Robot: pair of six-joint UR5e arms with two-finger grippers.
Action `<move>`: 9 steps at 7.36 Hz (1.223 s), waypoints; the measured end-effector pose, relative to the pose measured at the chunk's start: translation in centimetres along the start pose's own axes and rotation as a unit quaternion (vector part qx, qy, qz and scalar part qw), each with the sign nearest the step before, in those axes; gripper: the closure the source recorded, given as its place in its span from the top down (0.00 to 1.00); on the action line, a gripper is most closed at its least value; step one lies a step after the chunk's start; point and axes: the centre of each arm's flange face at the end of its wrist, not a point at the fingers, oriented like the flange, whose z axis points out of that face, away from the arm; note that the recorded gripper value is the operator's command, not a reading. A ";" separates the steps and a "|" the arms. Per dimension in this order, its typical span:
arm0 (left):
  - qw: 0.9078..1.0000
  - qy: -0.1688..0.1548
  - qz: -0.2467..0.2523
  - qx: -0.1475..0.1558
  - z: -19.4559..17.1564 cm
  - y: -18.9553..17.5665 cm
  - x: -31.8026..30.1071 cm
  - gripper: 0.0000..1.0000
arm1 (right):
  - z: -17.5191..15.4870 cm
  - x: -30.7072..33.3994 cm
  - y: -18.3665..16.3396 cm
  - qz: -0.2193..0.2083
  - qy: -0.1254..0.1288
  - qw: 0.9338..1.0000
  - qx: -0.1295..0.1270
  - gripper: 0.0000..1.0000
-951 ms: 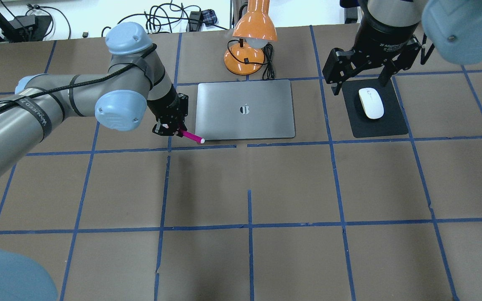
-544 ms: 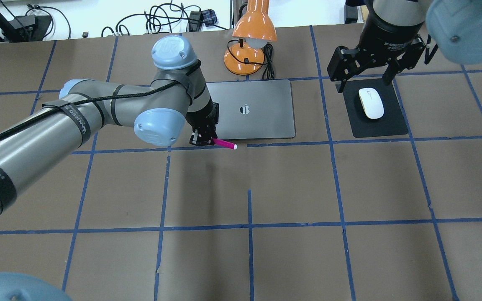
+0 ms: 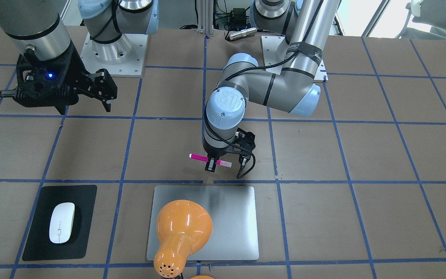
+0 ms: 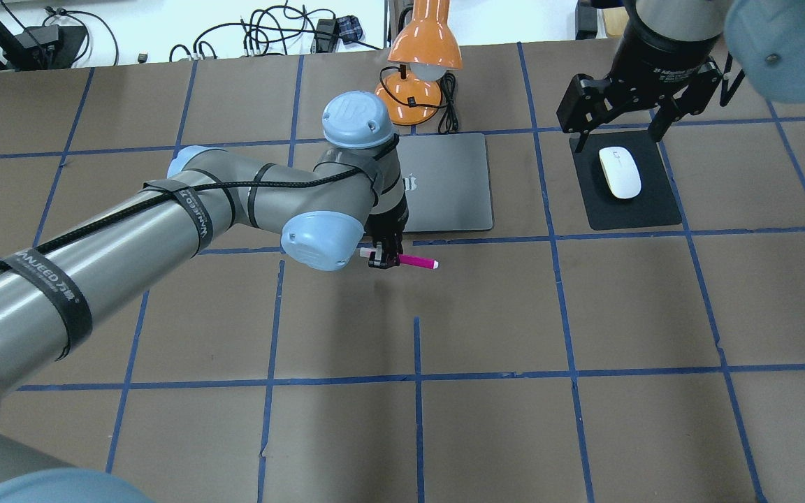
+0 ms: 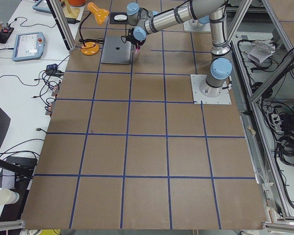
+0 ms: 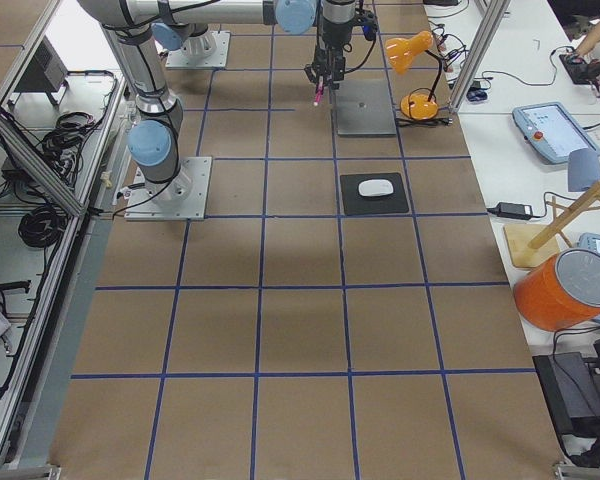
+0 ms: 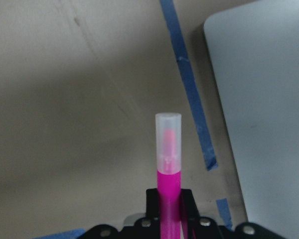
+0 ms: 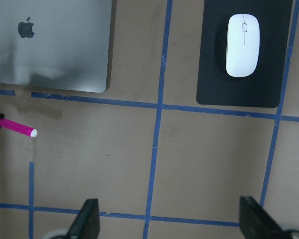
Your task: Place pen and mouse around notebook
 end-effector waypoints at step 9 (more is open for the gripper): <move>1.000 -0.023 -0.008 0.001 2.6 0.8 0.0 0.90 | 0.0 0.2 0.0 0.002 0.000 1.000 0.000 1.00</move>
